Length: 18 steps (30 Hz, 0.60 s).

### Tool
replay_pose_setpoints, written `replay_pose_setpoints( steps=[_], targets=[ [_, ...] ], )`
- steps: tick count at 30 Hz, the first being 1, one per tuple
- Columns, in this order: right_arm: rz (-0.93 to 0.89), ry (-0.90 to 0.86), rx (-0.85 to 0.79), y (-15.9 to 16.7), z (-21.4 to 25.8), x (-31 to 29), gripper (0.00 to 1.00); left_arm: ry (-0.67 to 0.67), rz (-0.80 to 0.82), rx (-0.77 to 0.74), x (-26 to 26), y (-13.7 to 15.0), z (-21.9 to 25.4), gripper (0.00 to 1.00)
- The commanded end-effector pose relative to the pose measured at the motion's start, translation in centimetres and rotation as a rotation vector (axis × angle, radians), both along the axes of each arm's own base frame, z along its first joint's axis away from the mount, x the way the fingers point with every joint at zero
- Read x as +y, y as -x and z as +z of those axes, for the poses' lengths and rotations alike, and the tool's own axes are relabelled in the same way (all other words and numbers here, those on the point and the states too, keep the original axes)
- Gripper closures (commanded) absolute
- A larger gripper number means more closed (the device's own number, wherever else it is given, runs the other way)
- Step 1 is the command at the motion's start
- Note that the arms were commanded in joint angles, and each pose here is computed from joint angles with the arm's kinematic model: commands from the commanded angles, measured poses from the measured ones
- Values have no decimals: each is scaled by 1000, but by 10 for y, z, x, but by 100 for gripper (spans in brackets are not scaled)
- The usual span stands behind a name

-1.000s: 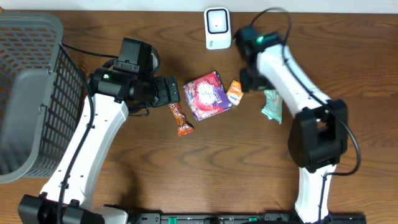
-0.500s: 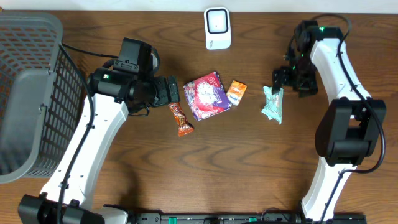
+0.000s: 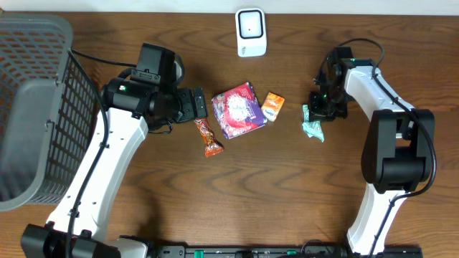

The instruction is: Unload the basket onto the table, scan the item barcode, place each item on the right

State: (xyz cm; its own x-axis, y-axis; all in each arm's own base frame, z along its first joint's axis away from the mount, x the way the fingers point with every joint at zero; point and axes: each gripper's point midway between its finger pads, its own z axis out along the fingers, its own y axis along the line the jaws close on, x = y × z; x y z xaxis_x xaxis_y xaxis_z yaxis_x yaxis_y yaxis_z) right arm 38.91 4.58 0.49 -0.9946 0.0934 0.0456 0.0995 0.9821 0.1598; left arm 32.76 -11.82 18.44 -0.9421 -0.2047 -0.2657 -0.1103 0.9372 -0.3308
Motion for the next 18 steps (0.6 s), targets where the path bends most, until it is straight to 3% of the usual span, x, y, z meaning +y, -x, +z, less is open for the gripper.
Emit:
replay_pose_setpoints(
  steps=[1,6,14,18],
  targets=[
    [-18,-3,-29,-12,7,5,99,-10,0,-16,3,0,4,2],
    [-80,-76,-171,-60,54,17,99,-10,0,-16,3,0,4,2],
    [-177,-338,-644,-174,159,78,99,-10,0,-16,3,0,4,2],
    [-170,-282,-814,-200,174,107,99,-10,0,-16,3,0,4,2]
  ],
)
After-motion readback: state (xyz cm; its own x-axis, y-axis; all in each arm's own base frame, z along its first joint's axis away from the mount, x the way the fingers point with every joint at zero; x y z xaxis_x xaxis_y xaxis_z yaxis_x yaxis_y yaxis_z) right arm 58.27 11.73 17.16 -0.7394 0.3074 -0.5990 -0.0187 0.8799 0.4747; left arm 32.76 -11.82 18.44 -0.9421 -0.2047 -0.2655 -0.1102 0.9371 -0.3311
